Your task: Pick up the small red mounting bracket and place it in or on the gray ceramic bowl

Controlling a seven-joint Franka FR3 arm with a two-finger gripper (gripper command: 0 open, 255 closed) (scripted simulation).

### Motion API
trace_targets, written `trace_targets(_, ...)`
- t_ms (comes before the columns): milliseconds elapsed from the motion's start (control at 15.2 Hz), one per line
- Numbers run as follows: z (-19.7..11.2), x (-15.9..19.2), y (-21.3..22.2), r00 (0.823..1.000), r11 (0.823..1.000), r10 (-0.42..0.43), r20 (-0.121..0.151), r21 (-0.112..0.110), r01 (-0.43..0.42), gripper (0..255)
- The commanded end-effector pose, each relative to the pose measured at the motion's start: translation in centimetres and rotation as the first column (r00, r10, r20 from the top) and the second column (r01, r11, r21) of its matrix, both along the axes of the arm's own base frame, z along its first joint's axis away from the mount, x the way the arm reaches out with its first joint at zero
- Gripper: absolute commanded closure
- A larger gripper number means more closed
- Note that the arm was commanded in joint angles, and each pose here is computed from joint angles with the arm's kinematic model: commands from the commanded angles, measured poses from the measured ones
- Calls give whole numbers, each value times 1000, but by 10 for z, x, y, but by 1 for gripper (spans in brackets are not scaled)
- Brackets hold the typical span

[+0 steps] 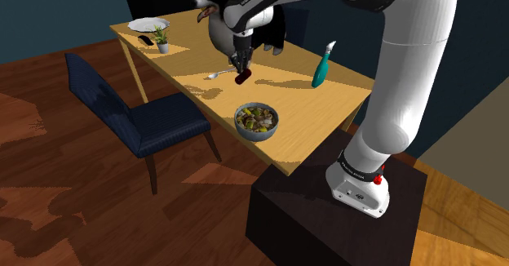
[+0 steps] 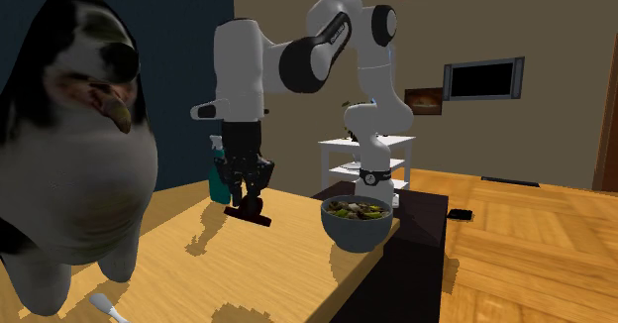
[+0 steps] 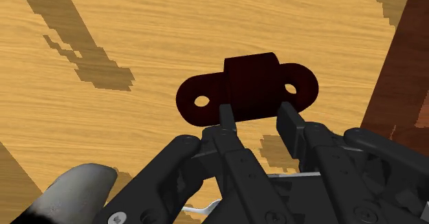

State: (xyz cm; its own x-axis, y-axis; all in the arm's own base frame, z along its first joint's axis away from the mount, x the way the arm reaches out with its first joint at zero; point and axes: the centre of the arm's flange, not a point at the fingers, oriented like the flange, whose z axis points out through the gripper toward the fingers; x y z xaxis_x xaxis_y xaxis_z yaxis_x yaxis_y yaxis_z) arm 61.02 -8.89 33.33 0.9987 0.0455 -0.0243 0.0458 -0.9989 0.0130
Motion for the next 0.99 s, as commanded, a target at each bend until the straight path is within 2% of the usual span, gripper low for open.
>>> trace_targets(0, 11, 0, 0, 1000, 1000, 0, 0, 0, 0, 255)
trace_targets(528, 53, 0, 0, 1000, 1000, 0, 0, 0, 0, 255)
trace_targets(726, 55, -21, 16, 1000, 1000, 0, 0, 0, 0, 255)
trace_targets(792, 55, -11, 9, 1000, 1000, 0, 0, 0, 0, 255)
trace_targets(858, 55, -11, 9, 1000, 1000, 0, 0, 0, 0, 0)
trace_targets(924, 45, -16, 4, 1000, 1000, 12, -4, -1, -12, 0)
